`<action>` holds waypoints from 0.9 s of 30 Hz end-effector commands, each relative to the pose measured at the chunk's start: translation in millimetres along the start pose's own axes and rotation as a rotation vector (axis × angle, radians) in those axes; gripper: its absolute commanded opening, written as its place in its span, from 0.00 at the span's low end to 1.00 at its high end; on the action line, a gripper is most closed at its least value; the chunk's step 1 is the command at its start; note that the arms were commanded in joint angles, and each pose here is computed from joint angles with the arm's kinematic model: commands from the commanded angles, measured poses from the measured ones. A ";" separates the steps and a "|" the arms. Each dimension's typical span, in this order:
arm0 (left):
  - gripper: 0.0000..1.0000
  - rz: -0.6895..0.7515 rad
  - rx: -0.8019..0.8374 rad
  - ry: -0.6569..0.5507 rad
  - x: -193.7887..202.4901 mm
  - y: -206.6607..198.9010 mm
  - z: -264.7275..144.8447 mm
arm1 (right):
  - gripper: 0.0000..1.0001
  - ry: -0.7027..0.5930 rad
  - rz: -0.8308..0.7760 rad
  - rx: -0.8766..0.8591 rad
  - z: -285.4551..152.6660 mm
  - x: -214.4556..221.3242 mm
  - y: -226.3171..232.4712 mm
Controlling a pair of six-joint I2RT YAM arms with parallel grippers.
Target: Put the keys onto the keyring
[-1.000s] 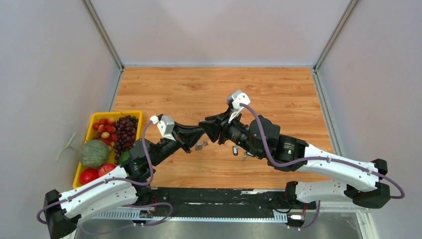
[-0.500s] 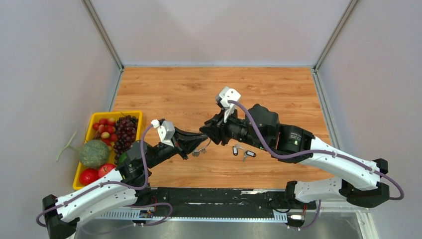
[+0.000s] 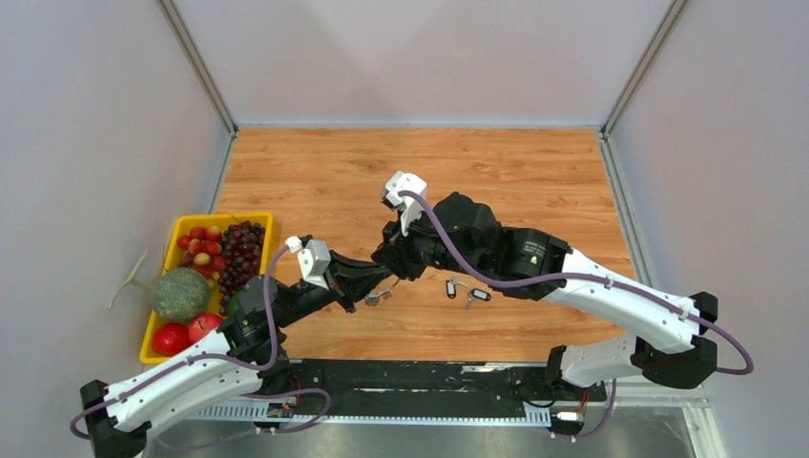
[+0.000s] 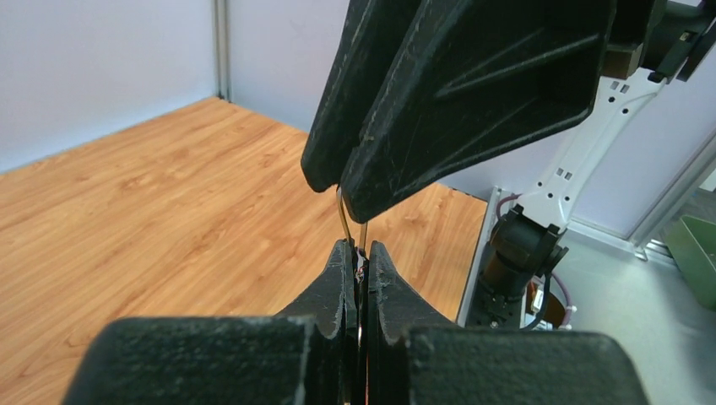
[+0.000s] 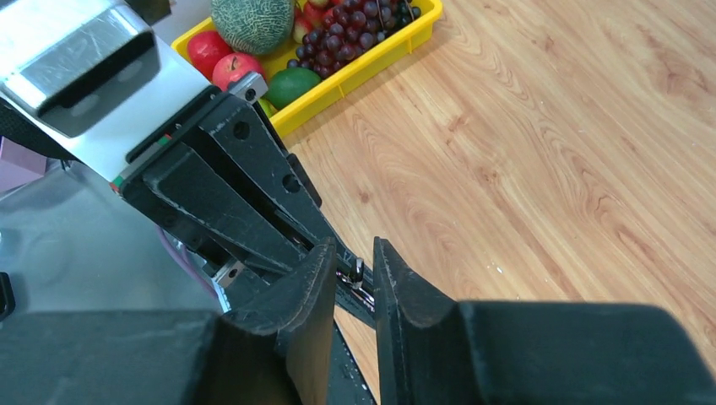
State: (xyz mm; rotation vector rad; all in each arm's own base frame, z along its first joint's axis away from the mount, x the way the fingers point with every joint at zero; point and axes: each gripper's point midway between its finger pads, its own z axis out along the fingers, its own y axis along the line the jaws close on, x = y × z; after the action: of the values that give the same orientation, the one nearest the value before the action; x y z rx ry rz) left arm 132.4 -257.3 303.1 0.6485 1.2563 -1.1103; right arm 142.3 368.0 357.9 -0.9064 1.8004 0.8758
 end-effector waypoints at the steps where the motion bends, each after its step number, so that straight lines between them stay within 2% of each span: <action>1: 0.00 0.036 -0.026 -0.050 -12.7 4.7 -2.4 | 0.25 -0.037 0.040 -0.005 -10.0 -20.5 3.2; 21: 0.00 0.040 -0.030 -0.063 -15.6 4.7 -5.2 | 0.15 -0.022 0.064 0.003 -7.8 -19.0 3.4; 25: 0.00 0.040 -0.030 -0.066 -16.2 4.7 -5.8 | 0.07 -0.021 0.065 0.002 -7.4 -19.3 3.7; 27: 0.00 0.039 -0.029 -0.065 -16.0 4.3 -5.7 | 0.06 -0.020 0.064 0.003 -7.1 -19.2 3.4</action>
State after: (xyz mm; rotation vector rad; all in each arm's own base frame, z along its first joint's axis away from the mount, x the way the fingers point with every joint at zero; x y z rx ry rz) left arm 135.5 -248.4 309.4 0.6076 1.2378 -1.0819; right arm 140.7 367.5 361.1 -0.8766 1.8437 0.8935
